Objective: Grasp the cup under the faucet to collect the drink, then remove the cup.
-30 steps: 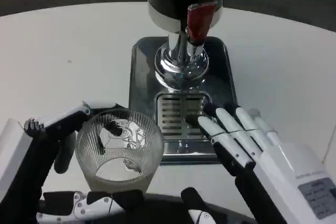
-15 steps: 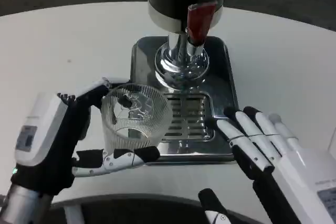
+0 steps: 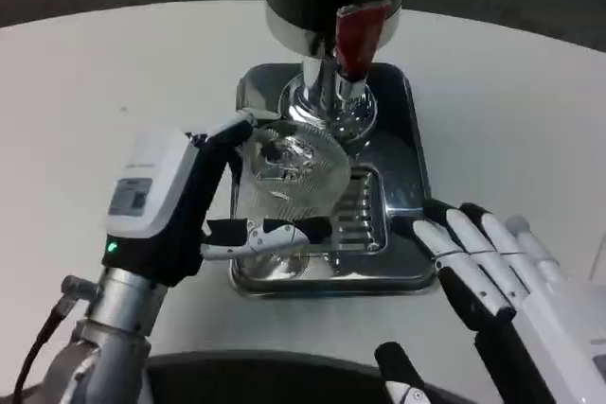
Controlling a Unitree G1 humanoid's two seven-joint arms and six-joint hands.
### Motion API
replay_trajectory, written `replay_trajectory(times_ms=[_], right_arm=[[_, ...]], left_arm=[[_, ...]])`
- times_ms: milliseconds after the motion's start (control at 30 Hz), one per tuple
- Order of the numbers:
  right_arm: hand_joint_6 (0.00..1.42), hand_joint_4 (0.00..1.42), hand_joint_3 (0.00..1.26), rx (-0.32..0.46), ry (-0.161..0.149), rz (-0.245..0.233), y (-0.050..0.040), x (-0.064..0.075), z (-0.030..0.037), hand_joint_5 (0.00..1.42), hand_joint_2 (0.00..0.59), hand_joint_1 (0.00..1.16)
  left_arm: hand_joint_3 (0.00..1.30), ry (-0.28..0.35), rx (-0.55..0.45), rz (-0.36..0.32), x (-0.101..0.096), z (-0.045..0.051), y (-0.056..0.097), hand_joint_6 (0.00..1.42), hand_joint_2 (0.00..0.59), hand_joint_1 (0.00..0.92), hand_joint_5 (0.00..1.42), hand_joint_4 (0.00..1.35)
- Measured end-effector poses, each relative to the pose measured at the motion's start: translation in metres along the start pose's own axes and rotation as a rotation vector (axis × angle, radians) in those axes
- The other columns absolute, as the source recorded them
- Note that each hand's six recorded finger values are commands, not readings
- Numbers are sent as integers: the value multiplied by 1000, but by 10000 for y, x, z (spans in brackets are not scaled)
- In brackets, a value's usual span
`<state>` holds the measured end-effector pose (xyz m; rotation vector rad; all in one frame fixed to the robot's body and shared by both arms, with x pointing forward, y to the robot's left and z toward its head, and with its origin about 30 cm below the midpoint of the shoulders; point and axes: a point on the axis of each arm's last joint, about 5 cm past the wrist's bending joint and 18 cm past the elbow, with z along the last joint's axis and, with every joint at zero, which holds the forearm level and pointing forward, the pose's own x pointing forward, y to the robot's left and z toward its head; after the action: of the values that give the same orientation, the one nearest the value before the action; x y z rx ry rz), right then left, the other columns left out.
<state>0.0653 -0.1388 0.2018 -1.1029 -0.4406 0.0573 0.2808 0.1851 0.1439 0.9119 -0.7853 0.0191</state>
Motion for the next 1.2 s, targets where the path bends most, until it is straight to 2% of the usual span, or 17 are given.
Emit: replay_trajectory(times_ms=[100,233,467,633,833,1000,1200], right_arm=[[26,54,134,2,17,3,0,-17,-5,39,449,351],[29,60,134,16,23,3,0,-28,-5,39,451,350],[44,64,134,10,28,4,-7,-30,-16,50,458,353],[46,64,138,17,42,-6,-17,-36,-30,50,458,354],[57,73,146,18,50,-9,-31,-44,-50,61,449,370],[62,74,154,24,67,-5,-41,-56,-66,72,449,375],[63,74,155,38,75,6,-37,-51,-57,74,449,377]], left_arm=[[999,2,16,-16,79,-27,-90,1358,130,534,1265,1152],[998,19,37,-13,230,-59,-158,1358,130,534,1265,1152],[998,-10,48,29,471,10,-245,1341,129,534,1265,1140],[998,4,52,-11,423,12,-343,1341,129,535,1265,1138],[998,17,50,1,426,5,-368,1310,129,535,1256,1128],[891,44,53,6,401,-31,-366,1192,120,529,1122,963],[614,51,65,-19,387,-65,-339,1064,120,436,934,674]])
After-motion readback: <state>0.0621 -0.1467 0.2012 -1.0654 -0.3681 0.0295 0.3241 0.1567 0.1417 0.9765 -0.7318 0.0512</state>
